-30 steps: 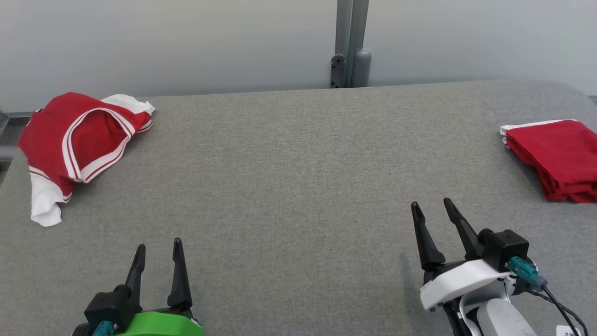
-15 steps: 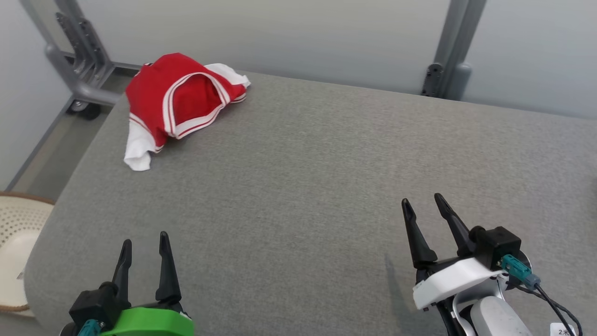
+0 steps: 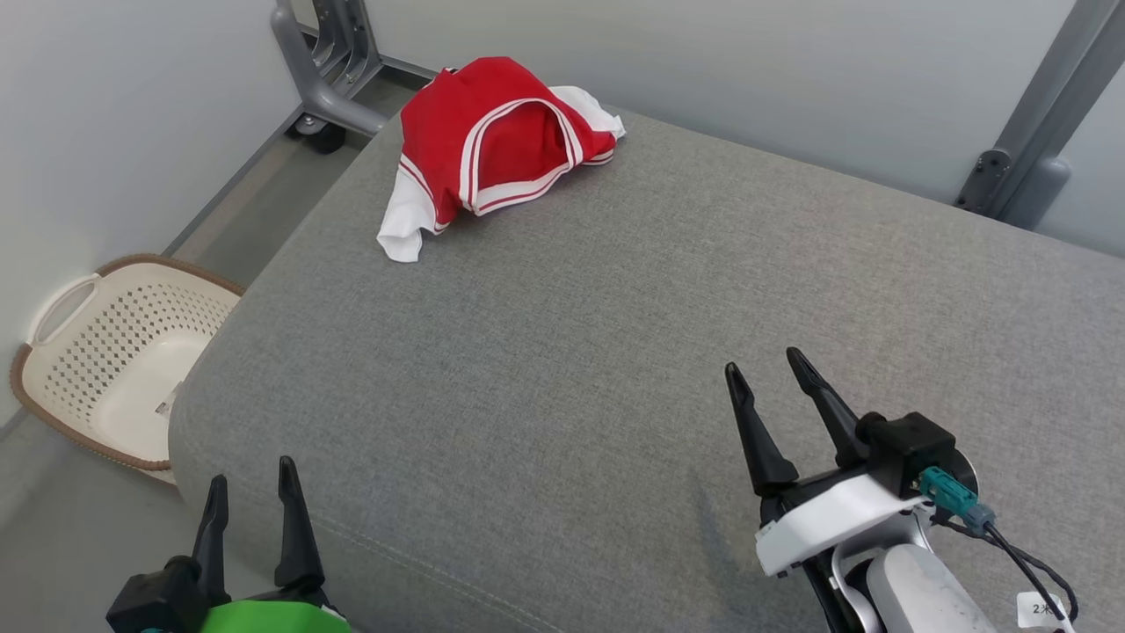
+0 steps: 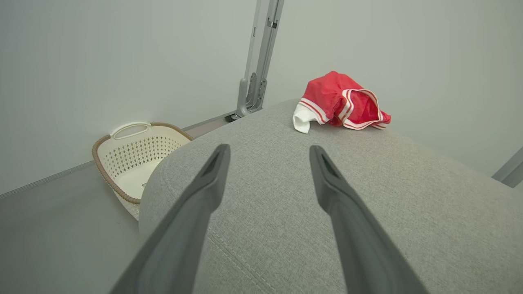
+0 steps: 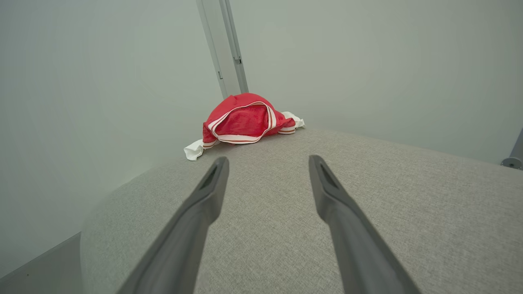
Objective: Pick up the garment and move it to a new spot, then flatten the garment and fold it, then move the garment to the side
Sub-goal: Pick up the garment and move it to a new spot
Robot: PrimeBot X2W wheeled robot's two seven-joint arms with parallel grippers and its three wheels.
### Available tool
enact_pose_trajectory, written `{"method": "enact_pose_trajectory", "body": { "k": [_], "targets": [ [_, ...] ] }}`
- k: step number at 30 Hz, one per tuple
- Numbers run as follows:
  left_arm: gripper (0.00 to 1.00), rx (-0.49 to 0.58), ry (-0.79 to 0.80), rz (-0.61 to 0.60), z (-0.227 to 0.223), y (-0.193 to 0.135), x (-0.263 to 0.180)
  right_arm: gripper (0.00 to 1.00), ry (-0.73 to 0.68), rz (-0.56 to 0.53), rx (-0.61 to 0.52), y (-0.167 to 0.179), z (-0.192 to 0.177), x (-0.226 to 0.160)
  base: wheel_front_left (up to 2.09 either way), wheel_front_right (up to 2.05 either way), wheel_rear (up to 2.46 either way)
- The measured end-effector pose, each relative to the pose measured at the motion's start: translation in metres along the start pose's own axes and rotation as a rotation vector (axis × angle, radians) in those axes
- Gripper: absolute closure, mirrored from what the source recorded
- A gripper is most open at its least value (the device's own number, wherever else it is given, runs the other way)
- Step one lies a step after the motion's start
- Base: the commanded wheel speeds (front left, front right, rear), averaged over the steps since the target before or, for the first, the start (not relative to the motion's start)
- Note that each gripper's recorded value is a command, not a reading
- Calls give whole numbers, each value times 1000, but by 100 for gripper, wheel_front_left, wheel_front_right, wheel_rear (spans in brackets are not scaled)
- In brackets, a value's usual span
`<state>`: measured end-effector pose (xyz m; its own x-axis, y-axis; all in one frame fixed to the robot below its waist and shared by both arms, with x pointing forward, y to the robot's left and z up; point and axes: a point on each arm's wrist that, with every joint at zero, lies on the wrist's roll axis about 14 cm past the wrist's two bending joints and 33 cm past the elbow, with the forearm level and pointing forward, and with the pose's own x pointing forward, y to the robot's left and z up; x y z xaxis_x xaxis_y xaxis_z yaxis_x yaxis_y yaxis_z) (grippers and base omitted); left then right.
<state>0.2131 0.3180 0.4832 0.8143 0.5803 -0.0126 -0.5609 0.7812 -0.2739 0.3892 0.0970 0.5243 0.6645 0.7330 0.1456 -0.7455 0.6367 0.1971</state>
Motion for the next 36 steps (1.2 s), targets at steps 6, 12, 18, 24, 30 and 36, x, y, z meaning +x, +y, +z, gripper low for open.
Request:
{"method": "enact_pose_trajectory", "body": {
  "k": [6,12,18,24,30,36],
  "targets": [
    [0,53,13,-13,-2,-2,9,0,21,-18,-21,-11,-6,0,0,0,0],
    [0,174,-38,-114,18,-21,57,0,31,-48,-38,-28,-8,2,0,0,0],
    [0,299,-37,-241,25,-54,120,0,45,-105,-64,-54,-10,-3,0,0,0],
    [0,397,128,-319,-16,-78,168,0,70,-182,-90,-86,-15,-14,0,0,0],
    [0,351,241,-323,-58,-98,201,0,109,-260,-102,-122,-26,-29,0,0,0],
    [0,370,299,-334,-93,-114,225,0,144,-314,-98,-147,-39,-40,0,0,0]
  ]
}}
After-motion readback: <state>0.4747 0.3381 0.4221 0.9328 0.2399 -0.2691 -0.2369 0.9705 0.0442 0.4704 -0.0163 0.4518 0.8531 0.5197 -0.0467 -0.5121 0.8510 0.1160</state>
